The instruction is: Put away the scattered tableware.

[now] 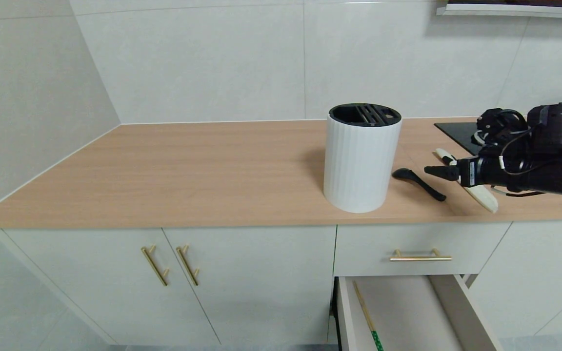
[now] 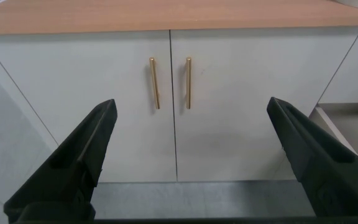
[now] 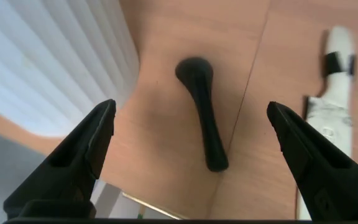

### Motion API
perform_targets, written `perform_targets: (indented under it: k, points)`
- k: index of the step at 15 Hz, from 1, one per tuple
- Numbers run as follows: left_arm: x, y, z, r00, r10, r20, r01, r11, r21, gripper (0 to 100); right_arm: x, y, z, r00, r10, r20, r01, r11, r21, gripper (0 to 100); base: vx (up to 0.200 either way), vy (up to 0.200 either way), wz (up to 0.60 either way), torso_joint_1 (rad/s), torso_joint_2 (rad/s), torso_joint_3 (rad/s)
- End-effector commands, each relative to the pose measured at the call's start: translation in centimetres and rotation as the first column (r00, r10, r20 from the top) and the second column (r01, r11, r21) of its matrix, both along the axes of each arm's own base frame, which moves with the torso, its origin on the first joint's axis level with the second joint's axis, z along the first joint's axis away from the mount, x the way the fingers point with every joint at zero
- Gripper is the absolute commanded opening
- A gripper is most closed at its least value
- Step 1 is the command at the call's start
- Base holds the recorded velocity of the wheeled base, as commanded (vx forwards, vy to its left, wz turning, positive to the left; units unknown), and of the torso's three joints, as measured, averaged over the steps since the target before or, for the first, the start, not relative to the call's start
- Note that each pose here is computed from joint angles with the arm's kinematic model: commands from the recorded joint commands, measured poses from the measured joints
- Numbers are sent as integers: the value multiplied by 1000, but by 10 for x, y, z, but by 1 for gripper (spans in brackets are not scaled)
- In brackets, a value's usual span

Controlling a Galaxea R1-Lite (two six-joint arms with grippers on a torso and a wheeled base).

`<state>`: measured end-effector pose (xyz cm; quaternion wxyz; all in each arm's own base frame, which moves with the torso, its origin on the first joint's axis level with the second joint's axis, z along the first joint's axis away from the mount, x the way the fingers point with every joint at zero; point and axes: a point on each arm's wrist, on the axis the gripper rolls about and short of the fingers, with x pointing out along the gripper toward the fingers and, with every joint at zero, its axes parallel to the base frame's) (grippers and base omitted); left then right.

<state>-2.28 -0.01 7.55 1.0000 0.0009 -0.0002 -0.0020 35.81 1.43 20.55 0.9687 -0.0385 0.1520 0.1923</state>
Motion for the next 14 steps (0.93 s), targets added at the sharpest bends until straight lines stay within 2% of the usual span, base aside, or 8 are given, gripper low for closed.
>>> perform_targets:
  k: [1, 6, 14]
  points:
    - [0, 0, 0, 1000, -1, 0, 1, 1000, 0, 100, 7, -5, -13, 999, -6, -33, 6, 1000, -5, 100, 0, 0, 0, 0, 0, 0]
    - [0, 0, 0, 1000, 1, 0, -1, 1000, 0, 100, 33, -2, -45, 1000, 3, -12, -4, 1000, -24, 100, 0, 0, 0, 0, 0, 0]
    - [0, 0, 0, 1000, -1, 0, 1, 1000, 0, 100, 49, 2, -71, 999, 2, -36, -3, 1000, -30, 100, 0, 0, 0, 0, 0, 0]
